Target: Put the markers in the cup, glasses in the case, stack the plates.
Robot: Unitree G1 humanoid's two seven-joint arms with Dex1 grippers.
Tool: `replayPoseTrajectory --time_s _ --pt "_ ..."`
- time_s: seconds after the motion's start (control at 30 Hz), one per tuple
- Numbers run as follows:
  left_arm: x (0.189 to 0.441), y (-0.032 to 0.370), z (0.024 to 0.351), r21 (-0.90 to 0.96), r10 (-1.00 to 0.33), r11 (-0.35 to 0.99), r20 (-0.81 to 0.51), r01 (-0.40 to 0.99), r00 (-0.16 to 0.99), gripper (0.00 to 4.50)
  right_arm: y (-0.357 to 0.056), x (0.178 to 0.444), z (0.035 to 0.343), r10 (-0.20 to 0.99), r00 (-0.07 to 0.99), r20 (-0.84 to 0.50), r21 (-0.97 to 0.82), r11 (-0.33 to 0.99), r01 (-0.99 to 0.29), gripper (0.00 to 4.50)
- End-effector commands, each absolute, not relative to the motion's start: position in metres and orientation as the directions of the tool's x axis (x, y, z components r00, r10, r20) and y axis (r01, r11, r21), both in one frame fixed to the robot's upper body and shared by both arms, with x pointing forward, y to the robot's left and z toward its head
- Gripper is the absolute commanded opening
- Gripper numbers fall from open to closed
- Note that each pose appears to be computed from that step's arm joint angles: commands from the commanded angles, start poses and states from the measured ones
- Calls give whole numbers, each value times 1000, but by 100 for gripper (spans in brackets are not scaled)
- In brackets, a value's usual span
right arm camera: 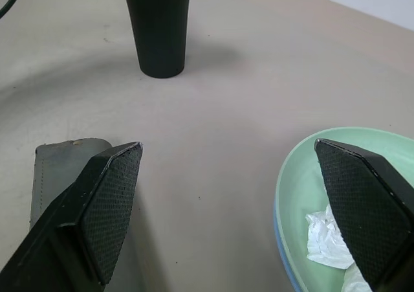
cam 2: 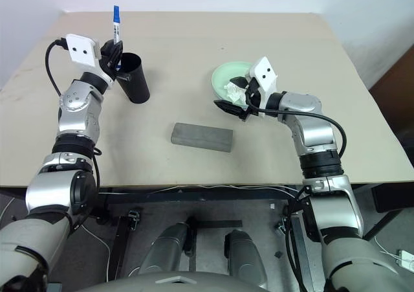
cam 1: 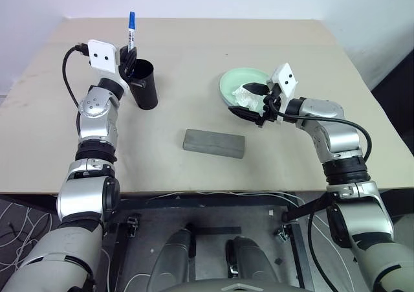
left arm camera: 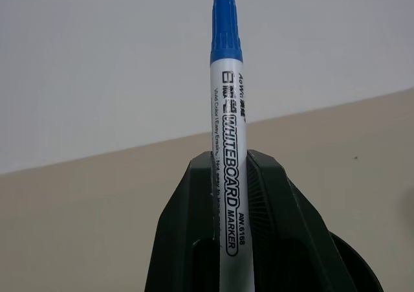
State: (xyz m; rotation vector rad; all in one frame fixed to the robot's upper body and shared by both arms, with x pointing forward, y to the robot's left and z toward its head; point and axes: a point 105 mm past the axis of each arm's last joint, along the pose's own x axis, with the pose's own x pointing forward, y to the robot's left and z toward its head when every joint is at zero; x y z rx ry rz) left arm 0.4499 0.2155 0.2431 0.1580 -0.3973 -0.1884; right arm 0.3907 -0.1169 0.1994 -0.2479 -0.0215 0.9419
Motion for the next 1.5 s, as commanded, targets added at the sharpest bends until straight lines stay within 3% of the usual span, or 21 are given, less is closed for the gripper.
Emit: replayPoseTrajectory --time_s 0.03,0.3,0.33,0.6,0.73,0.87,0.97,1.2,1.5 --pt "447 219 253 212 -210 968 401 133 892 162 -116 388 215 808 587 -51 -270 555 -787 450" --pt "446 218 254 210 -212 968 408 135 888 437 -118 388 211 802 592 -72 -293 551 -781 450" --pt "446 218 255 207 -209 969 413 133 887 444 -118 388 211 802 593 -72 -294 551 -781 450" --pt "433 216 264 282 -289 943 421 179 860 444 -117 388 213 811 583 -58 -284 546 -788 450" --pt "407 214 269 276 -417 905 421 324 805 444 -118 386 215 819 573 -42 -261 544 -797 450" --pt "364 204 258 292 -610 792 353 536 709 444 -121 385 214 824 565 -35 -241 542 -805 450" --pt "342 200 251 284 -684 730 312 622 660 444 -122 383 211 826 563 -29 -227 543 -809 450" --pt "324 188 222 282 -781 624 234 729 578 444 -124 378 203 825 565 -5 -172 555 -814 450" --pt "323 186 202 210 -799 598 241 774 552 444 -139 379 194 788 616 -9 -159 607 -779 450"
